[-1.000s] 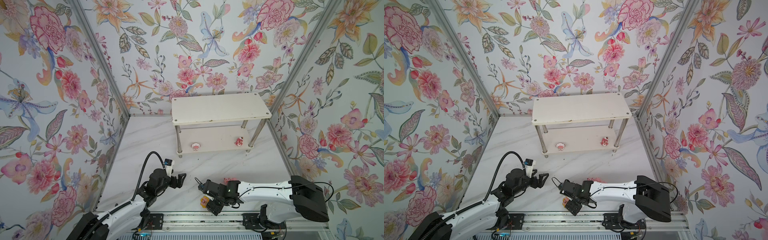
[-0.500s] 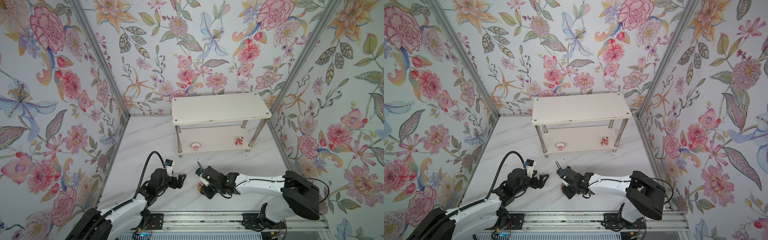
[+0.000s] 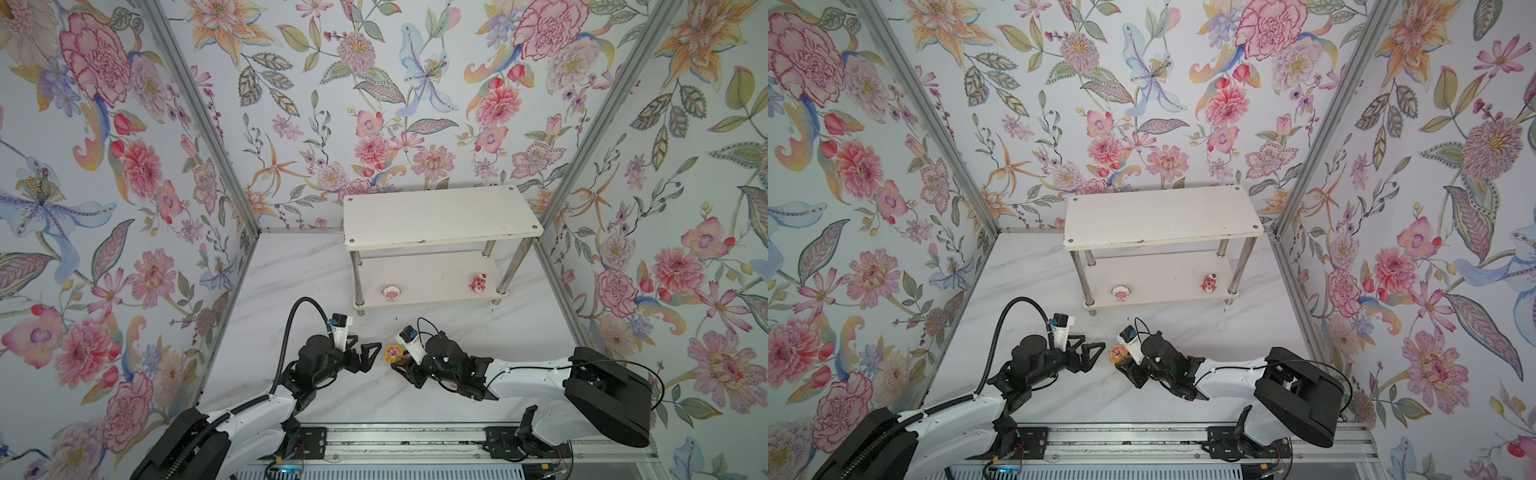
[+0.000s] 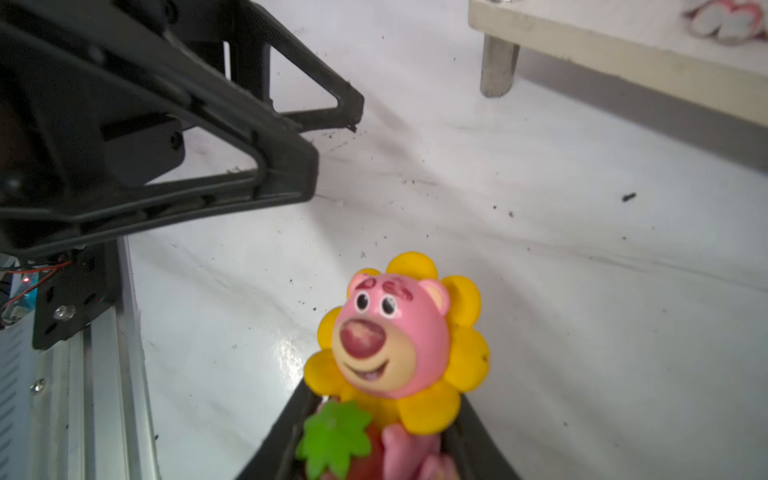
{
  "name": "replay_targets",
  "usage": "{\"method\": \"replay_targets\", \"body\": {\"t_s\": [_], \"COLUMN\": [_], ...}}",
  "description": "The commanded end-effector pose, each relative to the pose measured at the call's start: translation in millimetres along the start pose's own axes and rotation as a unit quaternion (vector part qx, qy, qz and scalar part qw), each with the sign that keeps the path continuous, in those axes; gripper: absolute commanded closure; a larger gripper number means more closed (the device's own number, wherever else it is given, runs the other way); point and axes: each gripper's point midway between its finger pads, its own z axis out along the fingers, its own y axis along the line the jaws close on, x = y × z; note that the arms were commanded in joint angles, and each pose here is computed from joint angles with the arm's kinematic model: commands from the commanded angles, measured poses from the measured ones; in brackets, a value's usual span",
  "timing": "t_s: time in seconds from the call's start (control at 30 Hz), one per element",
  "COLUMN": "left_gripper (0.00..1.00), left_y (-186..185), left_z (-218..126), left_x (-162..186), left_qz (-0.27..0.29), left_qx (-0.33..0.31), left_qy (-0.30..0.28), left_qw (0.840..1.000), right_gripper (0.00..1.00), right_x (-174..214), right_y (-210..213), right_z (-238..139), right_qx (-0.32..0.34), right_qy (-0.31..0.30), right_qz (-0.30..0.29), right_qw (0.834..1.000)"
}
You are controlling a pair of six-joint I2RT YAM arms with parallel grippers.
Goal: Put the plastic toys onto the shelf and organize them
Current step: 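Carry the yellow-maned bear with the right gripper into the left gripper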
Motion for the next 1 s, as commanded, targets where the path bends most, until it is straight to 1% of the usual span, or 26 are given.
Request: {"method": "replay_targets", "body": {"t_s": [0.0,0.13,0.2,0.37,0.43,0.53,0.67,0.77,0.87,0.97], "left_gripper": [0.01,0.01,0.01,0.01,0.06,0.13,0.2,0.3,0.44,0.5], "left_y": [-33.2,-58.3,-68.5,-80.2,-85.7,-90.9,-91.5,-92.2,-95.1,-96.8], "left_z": [-6.4,-15.8,-20.1,-22.6,-24.0,-21.2,-16.0,-11.9,-9.4,-6.7], "left_x": [-10.8,-14.7,-17.1,-24.7,-30.3,-31.0,-28.6,-26.9,-29.5,-33.9], "left_qz": [-0.046,-0.1,-0.115,-0.117,-0.114,-0.111,-0.11,-0.112,-0.11,-0.106], "left_qx": [0.086,0.162,0.189,0.211,0.222,0.228,0.227,0.228,0.232,0.233], "left_qy": [-0.021,-0.023,-0.024,-0.031,-0.038,-0.032,-0.026,-0.02,-0.02,-0.023], "left_qw": [0.995,0.982,0.975,0.97,0.968,0.967,0.967,0.967,0.966,0.966], "right_gripper": [0.78,0.78,0.78,0.78,0.78,0.78,0.78,0.78,0.78,0.78], "right_x": [-59.7,-74.6,-81.0,-87.8,-87.0,-84.8,-83.7,-83.7,-81.1,-76.7], "right_y": [19.3,22.3,24.8,30.6,31.9,33.0,34.4,35.8,37.5,39.2], "right_z": [-14.8,-20.5,-22.2,-24.8,-25.0,-26.7,-29.2,-31.6,-32.1,-32.1], "right_qx": [-0.024,-0.016,-0.019,-0.03,-0.031,-0.035,-0.039,-0.042,-0.047,-0.05], "right_qy": [-0.12,-0.146,-0.154,-0.163,-0.163,-0.163,-0.165,-0.168,-0.165,-0.161], "right_qz": [-0.064,-0.102,-0.113,-0.122,-0.122,-0.12,-0.119,-0.118,-0.118,-0.118], "right_qw": [0.99,0.984,0.981,0.979,0.979,0.979,0.978,0.978,0.978,0.979]}}
